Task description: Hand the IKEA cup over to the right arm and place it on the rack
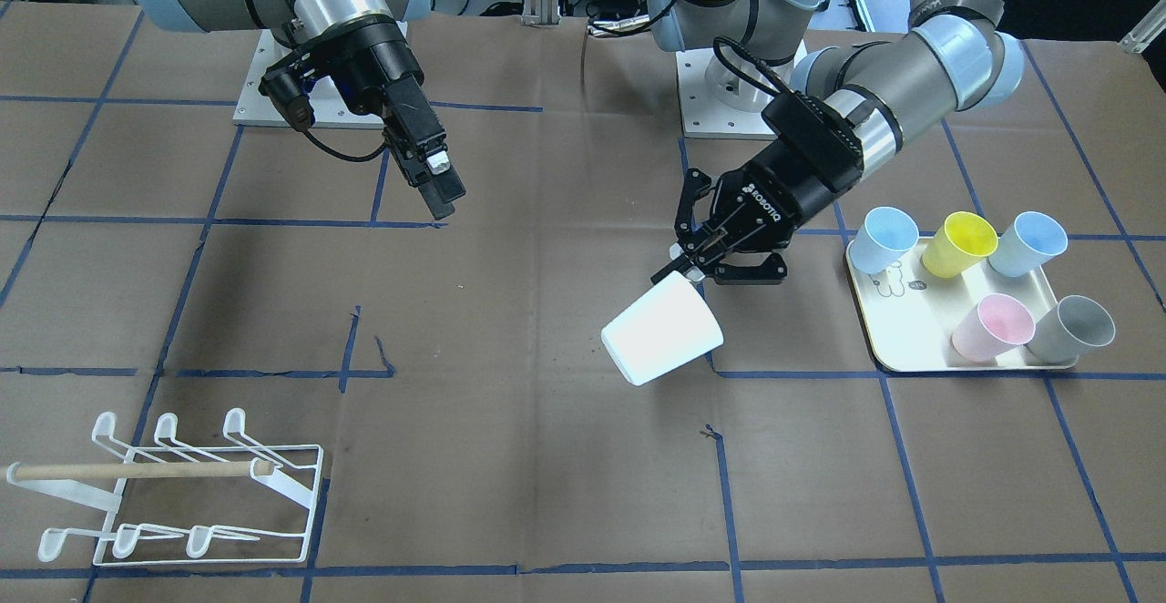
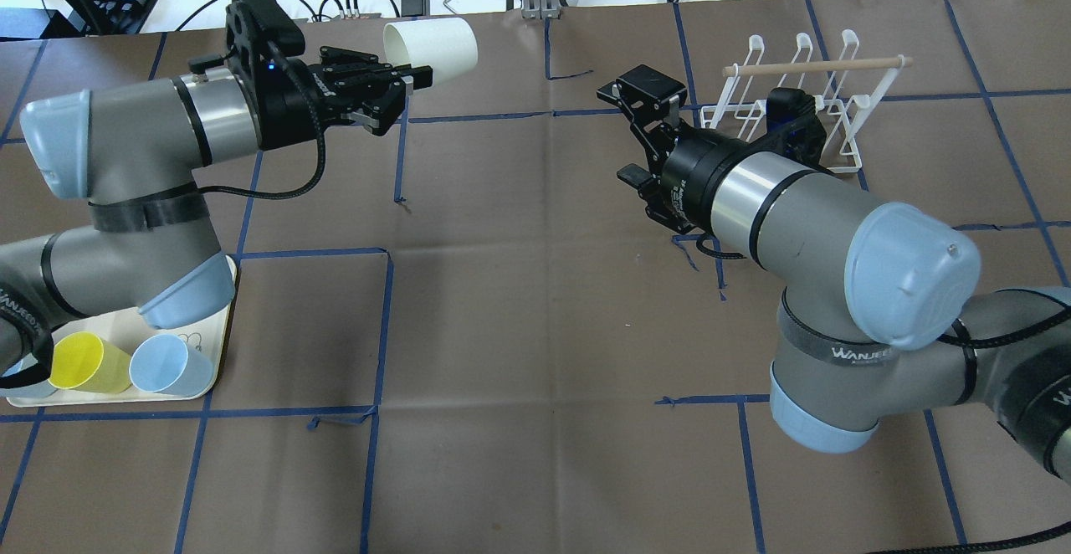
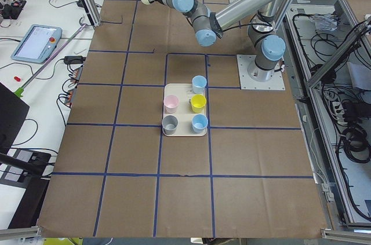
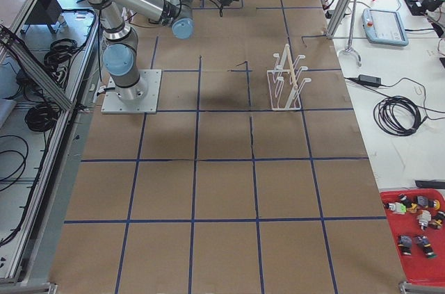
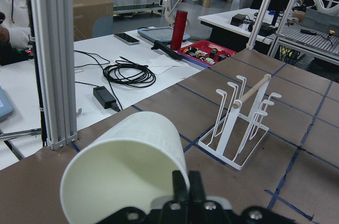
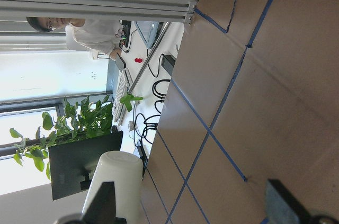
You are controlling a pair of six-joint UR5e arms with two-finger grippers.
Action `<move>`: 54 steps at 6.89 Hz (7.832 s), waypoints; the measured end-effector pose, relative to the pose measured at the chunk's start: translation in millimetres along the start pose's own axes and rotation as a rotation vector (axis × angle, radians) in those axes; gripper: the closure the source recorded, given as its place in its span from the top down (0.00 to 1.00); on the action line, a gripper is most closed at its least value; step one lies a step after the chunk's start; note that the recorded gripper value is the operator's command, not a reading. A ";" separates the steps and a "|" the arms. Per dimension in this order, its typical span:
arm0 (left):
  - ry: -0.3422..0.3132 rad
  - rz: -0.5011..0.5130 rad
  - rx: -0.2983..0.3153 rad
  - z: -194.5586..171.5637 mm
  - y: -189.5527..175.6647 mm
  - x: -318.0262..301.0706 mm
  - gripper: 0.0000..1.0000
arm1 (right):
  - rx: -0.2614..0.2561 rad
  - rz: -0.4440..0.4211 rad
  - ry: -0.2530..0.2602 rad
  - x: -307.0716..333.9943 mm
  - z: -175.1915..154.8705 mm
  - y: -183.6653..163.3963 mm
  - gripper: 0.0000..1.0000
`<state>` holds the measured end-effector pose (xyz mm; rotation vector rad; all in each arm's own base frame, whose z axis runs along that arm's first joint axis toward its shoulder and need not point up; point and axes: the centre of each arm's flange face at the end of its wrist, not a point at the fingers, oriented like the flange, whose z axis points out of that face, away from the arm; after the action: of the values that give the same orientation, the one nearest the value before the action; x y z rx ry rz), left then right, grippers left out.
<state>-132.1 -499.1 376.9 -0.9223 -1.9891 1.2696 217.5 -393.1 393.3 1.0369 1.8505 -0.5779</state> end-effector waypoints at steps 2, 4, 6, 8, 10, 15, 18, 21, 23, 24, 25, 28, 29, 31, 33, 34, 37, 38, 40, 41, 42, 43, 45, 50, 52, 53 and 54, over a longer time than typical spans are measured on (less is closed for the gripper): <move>0.047 0.042 0.011 17.9 2.5 33.1 0.00 | -0.002 0.001 0.004 1.2 1.9 -0.1 1.00; 0.081 0.062 0.009 29.1 1.8 50.0 0.00 | -0.005 0.006 0.016 4.5 7.1 -1.4 1.00; 0.097 0.069 0.002 35.3 5.7 61.3 0.00 | -0.007 0.010 0.027 8.8 12.1 -1.9 1.00; 0.104 0.081 0.002 37.9 13.7 73.0 0.00 | -0.016 0.016 0.015 6.4 10.2 0.5 1.00; 0.105 0.084 0.003 38.1 15.9 76.1 0.00 | -0.037 0.137 0.003 4.7 12.6 8.4 1.00; 0.107 0.085 0.003 38.4 16.5 77.3 0.00 | -0.086 0.240 0.010 -13.6 72.3 15.1 0.99; 0.107 0.086 0.003 38.5 16.6 77.6 0.00 | -0.099 0.243 0.008 -22.8 95.1 16.4 1.00; 0.108 0.084 0.002 38.7 16.9 77.4 0.00 | -0.103 0.248 0.024 -17.9 105.1 14.6 0.95; 0.108 0.085 0.002 38.9 17.1 77.3 0.00 | -0.100 0.249 0.024 -17.4 105.8 13.3 0.71; 0.108 0.084 0.002 38.9 17.1 77.2 0.00 | -0.101 0.249 0.024 -17.7 105.4 13.1 0.69; 0.108 0.084 0.002 38.8 17.0 77.2 0.00 | -0.100 0.247 0.022 -18.4 104.6 13.1 0.64; 0.108 0.085 0.002 38.8 17.1 77.2 0.18 | -0.105 0.245 0.018 -19.9 103.0 13.7 0.41; 0.106 0.085 0.002 38.8 16.7 77.1 0.59 | -0.105 0.242 0.016 -20.5 102.8 13.7 0.38; 0.102 0.066 0.002 38.4 14.8 76.6 0.99 | -0.098 0.237 0.014 -21.5 102.6 13.1 0.34; 0.094 0.023 0.006 34.2 10.3 76.2 0.99 | -0.095 0.237 0.014 -21.7 102.6 12.5 0.31; 0.070 0.014 0.010 26.6 9.1 68.9 0.99 | -0.095 0.237 0.014 -21.6 102.4 12.5 0.30; -0.098 -0.041 0.010 -17.2 15.7 11.5 0.99 | -0.046 0.199 -0.005 -32.2 106.7 -4.6 0.23; -0.193 -0.063 -0.038 -25.4 19.8 -3.8 0.99 | -0.010 0.132 -0.021 -40.5 105.5 -23.9 0.18; -0.434 -0.180 -0.194 -42.9 22.7 -25.2 0.99 | 0.076 -0.116 -0.026 -45.8 98.6 -74.5 0.14; -0.525 -0.285 -0.271 -49.2 18.3 -35.9 0.99 | 0.114 -0.289 -0.011 -44.6 95.9 -92.3 0.14; -0.595 -0.385 -0.358 -52.4 6.5 -45.7 0.99 | 0.166 -0.449 0.017 -43.5 93.1 -108.4 0.14; -0.644 -0.471 -0.459 -54.7 -11.2 -50.5 0.99 | 0.223 -0.592 0.052 -44.4 91.5 -127.4 0.13; -0.677 -0.665 -0.695 -60.7 -56.9 -48.8 0.99 | 0.300 -0.924 0.125 -51.5 103.0 -174.3 0.13; -0.759 -0.770 -0.965 -59.2 -87.8 -11.2 0.99 | 0.388 -1.311 0.238 -36.6 135.5 -283.9 0.14; -0.769 -0.777 -0.966 -69.4 -87.2 -8.1 0.99 | 0.378 -1.319 0.251 -17.7 146.9 -287.9 0.14; -0.783 -0.805 -0.966 -84.0 -82.9 -10.9 0.99 | 0.366 -1.315 0.258 -7.9 152.2 -288.2 0.14; -0.796 -0.836 -0.971 -106.9 -72.3 -12.5 0.99 | 0.359 -1.312 0.261 -1.0 156.1 -287.9 0.14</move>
<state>-58.3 -476.6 481.2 0.2304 -3.1801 0.0966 50.7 -662.6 310.8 -0.0816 2.5828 -1.6105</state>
